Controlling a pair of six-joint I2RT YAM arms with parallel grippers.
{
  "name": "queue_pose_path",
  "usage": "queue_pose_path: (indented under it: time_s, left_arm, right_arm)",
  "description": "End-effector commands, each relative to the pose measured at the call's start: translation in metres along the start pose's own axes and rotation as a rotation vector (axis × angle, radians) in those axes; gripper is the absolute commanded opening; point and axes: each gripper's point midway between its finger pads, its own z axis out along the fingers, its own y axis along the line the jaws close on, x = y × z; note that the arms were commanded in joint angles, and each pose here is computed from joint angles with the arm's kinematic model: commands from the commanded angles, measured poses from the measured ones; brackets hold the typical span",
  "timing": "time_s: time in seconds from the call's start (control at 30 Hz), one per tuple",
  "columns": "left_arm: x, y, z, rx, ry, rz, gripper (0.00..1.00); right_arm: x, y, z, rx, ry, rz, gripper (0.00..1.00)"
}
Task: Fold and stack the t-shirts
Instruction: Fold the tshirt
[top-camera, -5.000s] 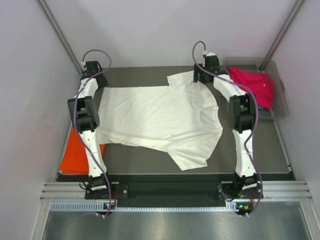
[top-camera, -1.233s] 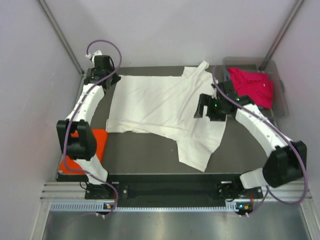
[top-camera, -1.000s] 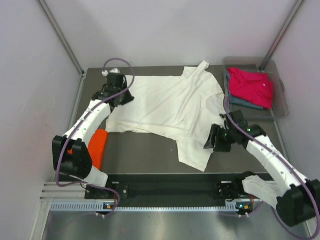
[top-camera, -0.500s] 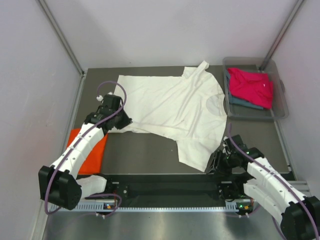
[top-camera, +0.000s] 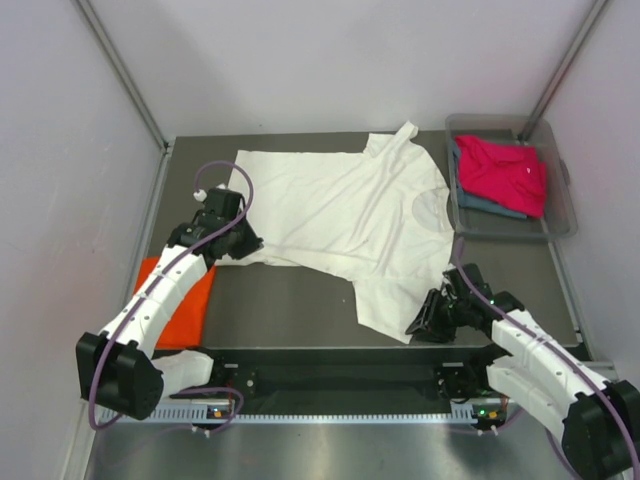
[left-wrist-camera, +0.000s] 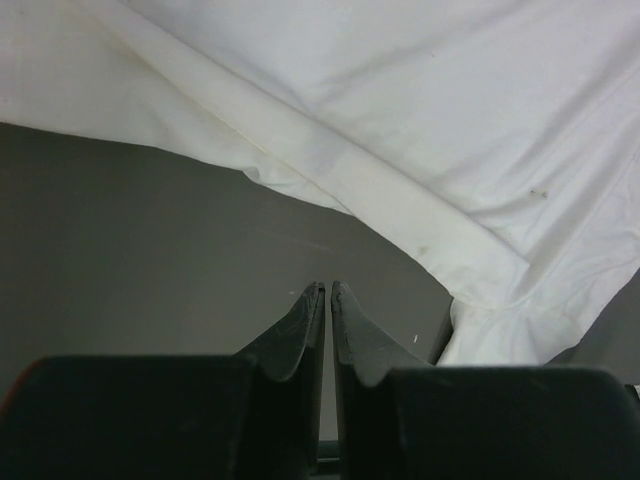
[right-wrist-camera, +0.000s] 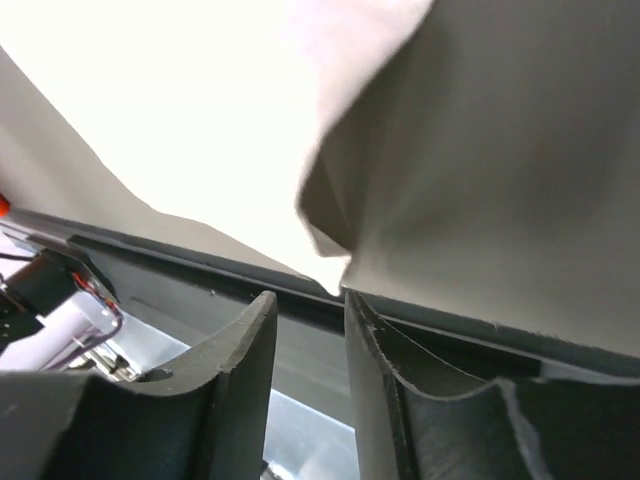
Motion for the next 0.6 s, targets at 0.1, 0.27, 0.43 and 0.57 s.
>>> queue_pose_path:
  time_s: [0.1, 0.27, 0.43, 0.57]
  left_arm:
    - [-0.01, -0.01, -0.016, 0.041, -0.028, 0.039, 0.12]
    - [-0.014, -0.006, -0.019, 0.025, -0.056, 0.053, 0.12]
    - [-0.015, -0.005, -0.019, 0.022, -0.058, 0.055, 0.12]
    - [-0.017, -0.003, -0.018, 0.001, -0.061, 0.052, 0.12]
  right_arm:
    - [-0.006, 0.003, 0.014, -0.012, -0.017, 0.031, 0.32]
    - [-0.004, -0.005, 0.019, 0.014, -0.023, 0.05, 0.28]
    - [0.002, -0.006, 0.032, 0.001, -0.001, 0.069, 0.27]
    - [0.003, -0.012, 0.035, 0.047, -0.002, 0.091, 0.19]
